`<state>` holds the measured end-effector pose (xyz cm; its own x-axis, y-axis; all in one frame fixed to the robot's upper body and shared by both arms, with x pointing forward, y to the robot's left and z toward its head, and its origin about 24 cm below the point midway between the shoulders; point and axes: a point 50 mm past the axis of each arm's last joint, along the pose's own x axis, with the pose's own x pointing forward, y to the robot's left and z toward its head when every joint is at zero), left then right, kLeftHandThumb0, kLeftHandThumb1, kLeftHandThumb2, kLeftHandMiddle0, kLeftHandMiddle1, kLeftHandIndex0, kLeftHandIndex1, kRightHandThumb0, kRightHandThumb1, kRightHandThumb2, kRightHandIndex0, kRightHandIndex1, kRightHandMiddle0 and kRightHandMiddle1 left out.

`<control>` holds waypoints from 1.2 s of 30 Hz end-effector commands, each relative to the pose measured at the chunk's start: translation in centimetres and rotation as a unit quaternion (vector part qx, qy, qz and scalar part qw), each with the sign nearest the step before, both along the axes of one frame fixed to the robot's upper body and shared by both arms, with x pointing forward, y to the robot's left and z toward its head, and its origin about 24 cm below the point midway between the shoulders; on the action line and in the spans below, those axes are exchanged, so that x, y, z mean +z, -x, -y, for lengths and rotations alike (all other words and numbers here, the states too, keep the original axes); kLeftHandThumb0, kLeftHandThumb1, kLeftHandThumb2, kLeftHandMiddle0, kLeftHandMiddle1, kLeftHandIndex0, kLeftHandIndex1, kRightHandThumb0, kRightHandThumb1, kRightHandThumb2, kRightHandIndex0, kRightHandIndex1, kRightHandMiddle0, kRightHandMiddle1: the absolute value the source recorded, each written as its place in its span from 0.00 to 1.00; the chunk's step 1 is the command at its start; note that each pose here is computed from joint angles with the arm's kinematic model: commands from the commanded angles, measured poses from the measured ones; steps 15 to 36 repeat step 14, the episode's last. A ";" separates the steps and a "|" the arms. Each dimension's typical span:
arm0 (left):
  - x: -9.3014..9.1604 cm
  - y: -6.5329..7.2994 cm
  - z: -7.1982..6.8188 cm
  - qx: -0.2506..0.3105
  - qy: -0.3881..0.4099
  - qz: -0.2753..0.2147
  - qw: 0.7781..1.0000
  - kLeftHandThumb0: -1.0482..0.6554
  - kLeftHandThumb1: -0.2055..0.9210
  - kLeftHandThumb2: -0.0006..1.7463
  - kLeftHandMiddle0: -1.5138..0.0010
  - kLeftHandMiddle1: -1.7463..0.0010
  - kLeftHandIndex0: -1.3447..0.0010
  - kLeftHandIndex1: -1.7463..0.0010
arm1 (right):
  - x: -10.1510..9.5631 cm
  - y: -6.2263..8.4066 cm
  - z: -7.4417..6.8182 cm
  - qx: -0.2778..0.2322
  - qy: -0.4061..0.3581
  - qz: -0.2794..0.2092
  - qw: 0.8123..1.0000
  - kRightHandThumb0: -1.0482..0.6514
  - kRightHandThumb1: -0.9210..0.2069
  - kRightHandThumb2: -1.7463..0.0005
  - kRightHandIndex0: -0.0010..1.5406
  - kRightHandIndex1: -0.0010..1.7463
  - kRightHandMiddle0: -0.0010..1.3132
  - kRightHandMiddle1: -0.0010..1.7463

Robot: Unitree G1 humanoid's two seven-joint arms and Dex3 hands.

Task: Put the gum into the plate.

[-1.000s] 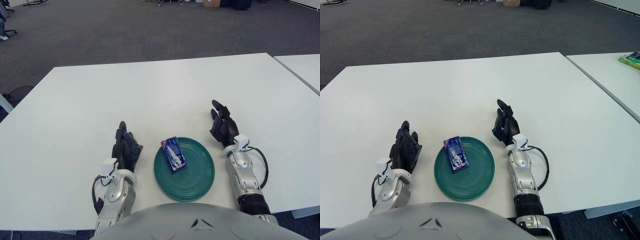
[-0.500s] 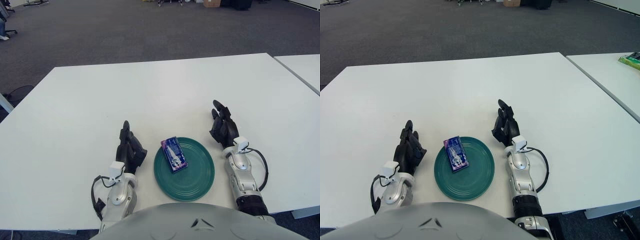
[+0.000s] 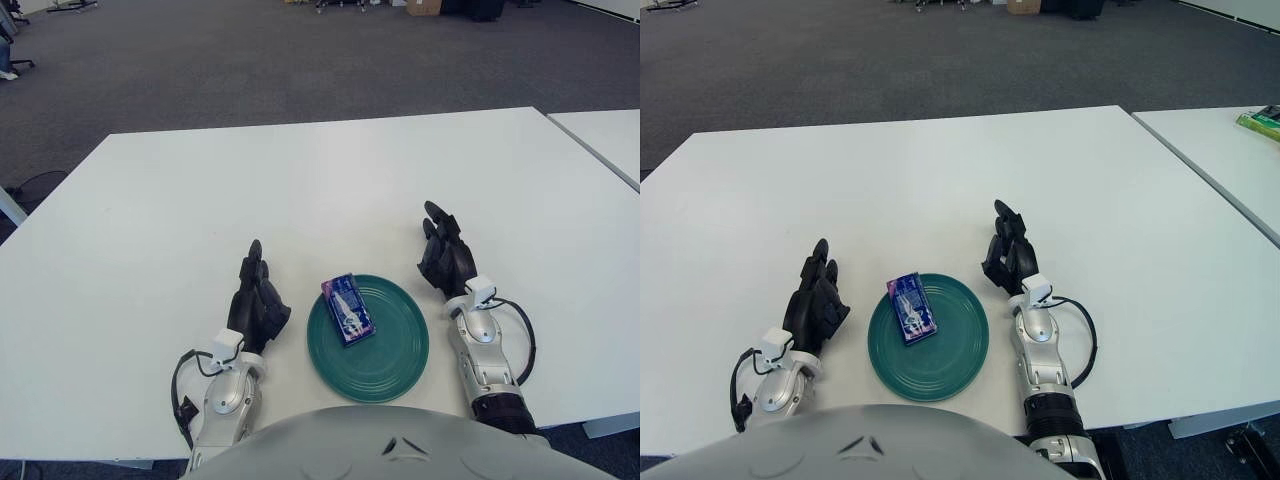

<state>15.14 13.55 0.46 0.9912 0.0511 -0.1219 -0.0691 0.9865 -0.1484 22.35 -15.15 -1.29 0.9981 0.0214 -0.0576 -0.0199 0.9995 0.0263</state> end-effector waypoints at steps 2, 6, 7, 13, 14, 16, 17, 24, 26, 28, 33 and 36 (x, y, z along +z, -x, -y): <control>-0.7 0.0 -0.2 -0.022 0.007 -0.010 1.000 0.01 1.00 0.62 0.96 0.99 1.00 0.88 | -3.3 2.5 -0.6 -0.006 -0.015 -0.092 0.996 0.23 0.00 0.45 0.06 0.00 0.00 0.23; -0.6 -0.3 -0.4 -0.039 0.017 0.002 0.999 0.00 1.00 0.60 0.93 0.99 1.00 0.80 | -3.4 2.5 -0.7 -0.006 -0.015 -0.092 0.996 0.24 0.00 0.45 0.06 0.00 0.00 0.22; -0.7 -0.4 -0.5 -0.043 0.022 0.004 0.999 0.00 1.00 0.60 0.92 0.99 1.00 0.79 | -3.4 2.6 -0.7 -0.006 -0.014 -0.092 0.996 0.24 0.00 0.45 0.06 0.00 0.00 0.22; -1.4 -0.6 -1.2 -0.051 0.054 0.007 0.997 0.00 1.00 0.57 0.90 0.99 1.00 0.70 | -3.7 2.7 -0.8 -0.004 -0.013 -0.093 0.996 0.24 0.00 0.45 0.06 0.00 0.00 0.22; -1.4 -0.6 -1.3 -0.051 0.059 0.007 0.997 0.00 1.00 0.57 0.89 0.99 1.00 0.69 | -3.7 2.7 -0.9 -0.004 -0.013 -0.093 0.996 0.24 0.00 0.45 0.06 0.00 0.00 0.21; -1.4 -0.6 -1.3 -0.051 0.059 0.007 0.997 0.00 1.00 0.57 0.89 0.99 1.00 0.69 | -3.7 2.7 -0.9 -0.004 -0.013 -0.093 0.996 0.24 0.00 0.45 0.06 0.00 0.00 0.21; -1.4 -0.6 -1.3 -0.051 0.059 0.007 0.997 0.00 1.00 0.57 0.89 0.99 1.00 0.69 | -3.7 2.7 -0.9 -0.004 -0.013 -0.093 0.996 0.24 0.00 0.45 0.06 0.00 0.00 0.21; -1.4 -0.6 -1.3 -0.051 0.059 0.007 0.997 0.00 1.00 0.57 0.89 0.99 1.00 0.69 | -3.7 2.7 -0.9 -0.004 -0.013 -0.093 0.996 0.24 0.00 0.45 0.06 0.00 0.00 0.21; -1.4 -0.6 -1.3 -0.051 0.059 0.007 0.997 0.00 1.00 0.57 0.89 0.99 1.00 0.69 | -3.7 2.7 -0.9 -0.004 -0.013 -0.093 0.996 0.24 0.00 0.45 0.06 0.00 0.00 0.21; -1.4 -0.6 -1.3 -0.051 0.059 0.007 0.997 0.00 1.00 0.57 0.89 0.99 1.00 0.69 | -3.7 2.7 -0.9 -0.004 -0.013 -0.093 0.996 0.24 0.00 0.45 0.06 0.00 0.00 0.21; -1.4 -0.6 -1.3 -0.051 0.059 0.007 0.997 0.00 1.00 0.57 0.89 0.99 1.00 0.69 | -3.7 2.7 -0.9 -0.004 -0.013 -0.093 0.996 0.24 0.00 0.45 0.06 0.00 0.00 0.21; -1.4 -0.6 -1.3 -0.051 0.059 0.007 0.997 0.00 1.00 0.57 0.89 0.99 1.00 0.69 | -3.7 2.7 -0.9 -0.004 -0.013 -0.093 0.996 0.24 0.00 0.45 0.06 0.00 0.00 0.21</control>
